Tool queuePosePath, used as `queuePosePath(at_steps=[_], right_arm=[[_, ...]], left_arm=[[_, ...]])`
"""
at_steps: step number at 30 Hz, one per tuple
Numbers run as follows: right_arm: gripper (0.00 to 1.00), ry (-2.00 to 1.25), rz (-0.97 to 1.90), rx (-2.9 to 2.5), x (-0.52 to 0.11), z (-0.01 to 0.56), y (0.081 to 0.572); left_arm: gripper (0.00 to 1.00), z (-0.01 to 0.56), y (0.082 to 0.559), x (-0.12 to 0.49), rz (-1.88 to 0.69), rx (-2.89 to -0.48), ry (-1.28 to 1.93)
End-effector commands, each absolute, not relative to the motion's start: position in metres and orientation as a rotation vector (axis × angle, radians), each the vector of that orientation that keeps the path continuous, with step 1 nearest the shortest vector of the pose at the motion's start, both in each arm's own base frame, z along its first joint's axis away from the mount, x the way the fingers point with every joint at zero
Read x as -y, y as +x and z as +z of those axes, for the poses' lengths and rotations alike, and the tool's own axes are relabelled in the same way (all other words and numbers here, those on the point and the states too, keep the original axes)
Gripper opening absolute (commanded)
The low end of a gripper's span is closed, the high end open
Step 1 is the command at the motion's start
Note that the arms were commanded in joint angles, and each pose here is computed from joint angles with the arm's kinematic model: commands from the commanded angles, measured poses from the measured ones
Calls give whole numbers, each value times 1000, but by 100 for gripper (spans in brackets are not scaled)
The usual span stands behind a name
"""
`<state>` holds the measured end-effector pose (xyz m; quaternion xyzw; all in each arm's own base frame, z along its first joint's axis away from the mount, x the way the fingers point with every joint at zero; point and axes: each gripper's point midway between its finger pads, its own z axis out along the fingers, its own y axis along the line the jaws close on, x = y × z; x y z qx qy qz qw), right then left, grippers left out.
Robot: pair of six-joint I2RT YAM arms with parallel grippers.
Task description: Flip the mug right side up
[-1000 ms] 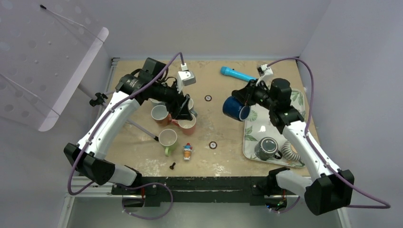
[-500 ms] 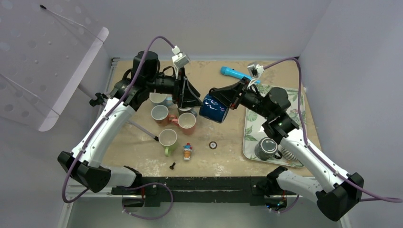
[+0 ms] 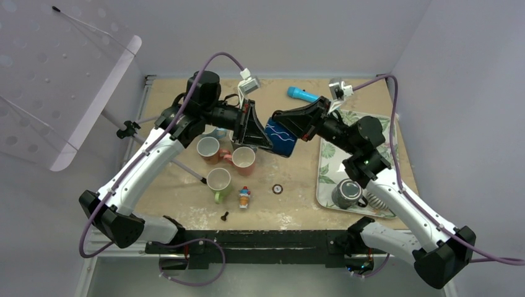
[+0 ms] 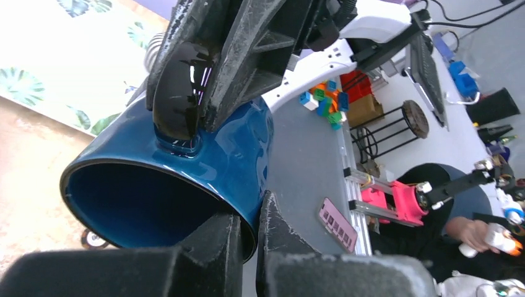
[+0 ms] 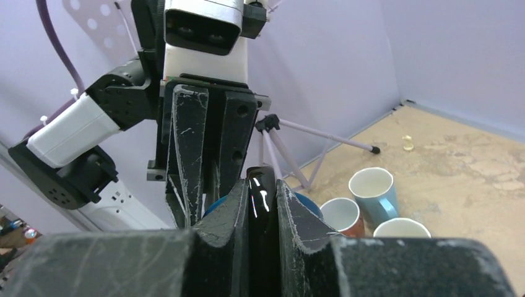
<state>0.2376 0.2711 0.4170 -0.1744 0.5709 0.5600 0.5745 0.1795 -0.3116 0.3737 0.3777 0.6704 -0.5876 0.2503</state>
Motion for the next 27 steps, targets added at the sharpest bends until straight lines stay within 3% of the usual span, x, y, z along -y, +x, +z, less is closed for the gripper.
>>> queuePosePath(at_steps=[1, 2, 4, 6, 10, 17, 27], right_arm=[[0, -307, 1254, -1248, -256, 458, 243], [9, -252, 1192, -1297, -248, 451, 254], [44, -84, 1025, -1437, -225, 431, 279], [68, 149, 791, -1611, -186, 395, 303], [83, 499, 371, -1796, -99, 337, 313], [85, 890, 52, -1822, 21, 262, 295], [90, 1133, -147, -1730, 77, 233, 270]], left_arm=[[0, 383, 182, 317, -1527, -1750, 1085], [0, 376, 190, 316, -1446, -1767, 1091], [0, 353, 214, 311, -1201, -1815, 1115], [0, 321, 242, 303, -851, -1854, 1190], [0, 272, 264, 300, -437, -1877, 1407], [0, 202, 281, 317, -71, -1900, 1681], [0, 126, 298, 323, 80, -1971, 1872]])
